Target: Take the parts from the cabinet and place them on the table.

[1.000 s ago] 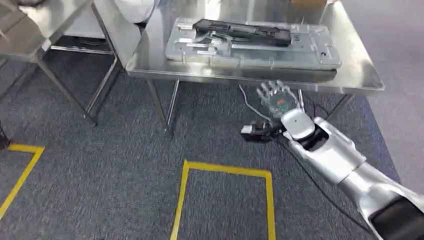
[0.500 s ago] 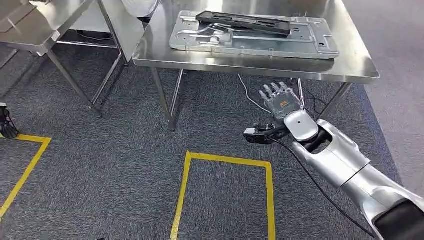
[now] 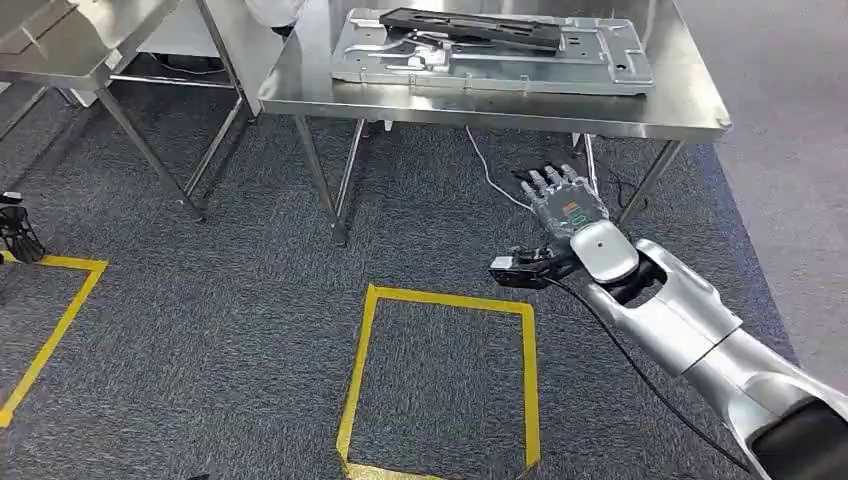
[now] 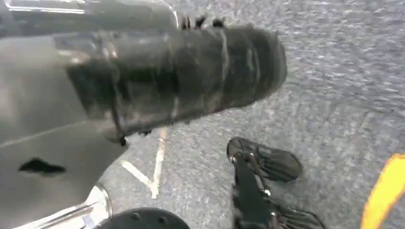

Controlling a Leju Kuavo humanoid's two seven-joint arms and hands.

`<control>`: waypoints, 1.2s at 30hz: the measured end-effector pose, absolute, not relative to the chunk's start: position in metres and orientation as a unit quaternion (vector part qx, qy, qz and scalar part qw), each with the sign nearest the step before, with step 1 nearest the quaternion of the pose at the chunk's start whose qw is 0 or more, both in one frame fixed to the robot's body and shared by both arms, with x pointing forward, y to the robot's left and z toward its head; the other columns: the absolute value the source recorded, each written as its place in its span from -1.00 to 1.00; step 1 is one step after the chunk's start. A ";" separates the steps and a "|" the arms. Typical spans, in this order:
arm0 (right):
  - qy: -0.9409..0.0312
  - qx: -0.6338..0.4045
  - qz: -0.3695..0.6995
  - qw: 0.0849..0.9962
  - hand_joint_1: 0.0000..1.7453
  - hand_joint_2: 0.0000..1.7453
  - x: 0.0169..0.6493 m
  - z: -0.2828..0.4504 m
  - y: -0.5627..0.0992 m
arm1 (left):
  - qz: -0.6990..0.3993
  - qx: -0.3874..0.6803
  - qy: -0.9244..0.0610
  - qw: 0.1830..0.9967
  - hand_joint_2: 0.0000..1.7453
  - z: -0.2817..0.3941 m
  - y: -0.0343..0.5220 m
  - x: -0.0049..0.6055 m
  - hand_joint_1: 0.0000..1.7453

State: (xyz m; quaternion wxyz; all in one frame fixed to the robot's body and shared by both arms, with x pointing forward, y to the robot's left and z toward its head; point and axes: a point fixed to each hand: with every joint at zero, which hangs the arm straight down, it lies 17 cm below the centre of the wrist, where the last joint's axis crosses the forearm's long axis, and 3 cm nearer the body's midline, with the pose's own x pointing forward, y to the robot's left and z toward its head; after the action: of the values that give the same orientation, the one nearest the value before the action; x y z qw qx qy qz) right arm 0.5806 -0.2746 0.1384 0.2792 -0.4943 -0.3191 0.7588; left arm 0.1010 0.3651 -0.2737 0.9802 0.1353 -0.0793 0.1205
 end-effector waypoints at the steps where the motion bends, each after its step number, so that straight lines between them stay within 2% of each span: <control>1: -0.318 -0.494 0.759 0.280 -1.00 -1.00 0.580 0.138 -0.275 | 0.121 0.135 -0.079 0.980 -1.00 -0.274 0.365 0.101 -1.00; 36: -0.321 -0.497 0.756 0.278 -1.00 -1.00 0.581 0.143 -0.277 | 0.121 0.136 -0.082 0.980 -1.00 -0.273 0.367 0.105 -1.00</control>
State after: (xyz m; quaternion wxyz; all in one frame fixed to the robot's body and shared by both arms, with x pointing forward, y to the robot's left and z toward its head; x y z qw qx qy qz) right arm 0.5813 -0.2769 0.1429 0.2782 -0.4975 -0.3209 0.7564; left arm 0.1045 0.3666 -0.2729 0.9799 0.1359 -0.0817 0.1210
